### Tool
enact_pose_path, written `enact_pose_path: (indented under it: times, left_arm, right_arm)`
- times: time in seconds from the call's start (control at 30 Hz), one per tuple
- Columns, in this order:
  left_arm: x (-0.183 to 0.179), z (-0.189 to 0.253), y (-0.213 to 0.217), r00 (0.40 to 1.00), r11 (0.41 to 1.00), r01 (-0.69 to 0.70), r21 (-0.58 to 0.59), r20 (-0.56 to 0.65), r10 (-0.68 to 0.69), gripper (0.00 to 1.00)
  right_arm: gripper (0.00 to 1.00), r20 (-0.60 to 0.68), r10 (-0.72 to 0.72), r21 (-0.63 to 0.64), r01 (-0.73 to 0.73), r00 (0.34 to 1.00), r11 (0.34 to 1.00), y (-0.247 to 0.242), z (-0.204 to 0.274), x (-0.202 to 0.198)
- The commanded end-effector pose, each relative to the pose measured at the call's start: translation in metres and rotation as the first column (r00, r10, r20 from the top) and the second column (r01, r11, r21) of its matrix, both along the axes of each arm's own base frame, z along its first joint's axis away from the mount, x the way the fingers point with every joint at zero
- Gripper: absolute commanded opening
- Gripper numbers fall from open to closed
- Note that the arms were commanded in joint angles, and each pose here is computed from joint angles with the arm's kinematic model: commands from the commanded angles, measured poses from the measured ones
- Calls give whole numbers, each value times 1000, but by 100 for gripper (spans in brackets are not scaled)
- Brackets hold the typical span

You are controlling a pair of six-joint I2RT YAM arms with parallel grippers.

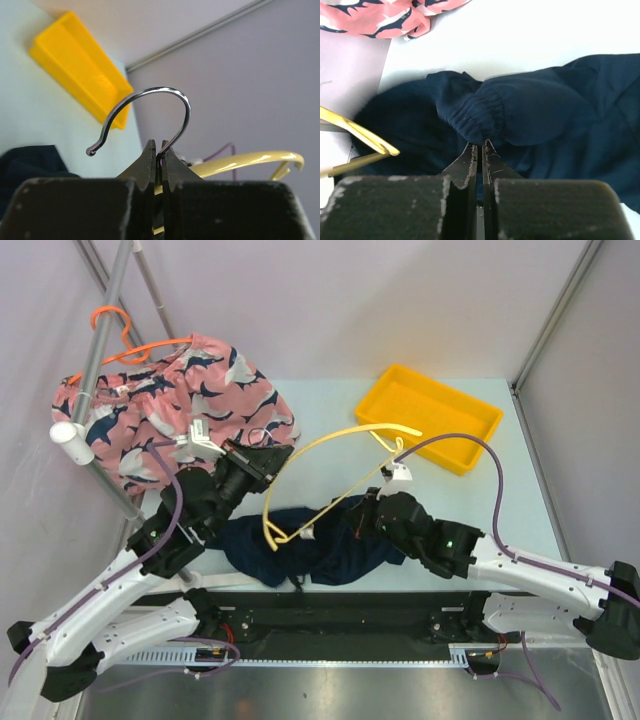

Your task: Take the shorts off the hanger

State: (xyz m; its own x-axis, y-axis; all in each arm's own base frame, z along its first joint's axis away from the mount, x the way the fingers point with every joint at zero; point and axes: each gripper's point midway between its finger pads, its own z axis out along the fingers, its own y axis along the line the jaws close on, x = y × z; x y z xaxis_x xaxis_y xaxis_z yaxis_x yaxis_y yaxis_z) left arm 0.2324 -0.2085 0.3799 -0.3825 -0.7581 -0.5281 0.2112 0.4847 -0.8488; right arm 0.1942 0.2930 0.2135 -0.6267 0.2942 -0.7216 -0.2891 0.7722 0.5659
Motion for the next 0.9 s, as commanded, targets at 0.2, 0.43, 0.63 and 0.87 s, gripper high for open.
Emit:
enact_pose_path:
  times: [0.2, 0.43, 0.63, 0.87]
  left_arm:
    - [-26, 60, -1, 993, 942, 113, -316, 72, -94, 0]
    - [-45, 84, -14, 964, 943, 244, -225, 165, -210, 0]
    - [-66, 86, 1, 947, 957, 275, -95, 202, -252, 0]
    - [-83, 81, 37, 954, 976, 214, -39, 225, -200, 0]
  right_arm:
    - [0, 52, -92, 136, 85, 994, 987, -31, 38, 1]
    - [0, 69, -100, 142, 90, 993, 986, -38, 42, 12]
    - [0, 161, -241, 165, 214, 957, 963, -97, 74, 35]
    - [0, 296, -453, 93, 446, 841, 890, -197, 108, 45]
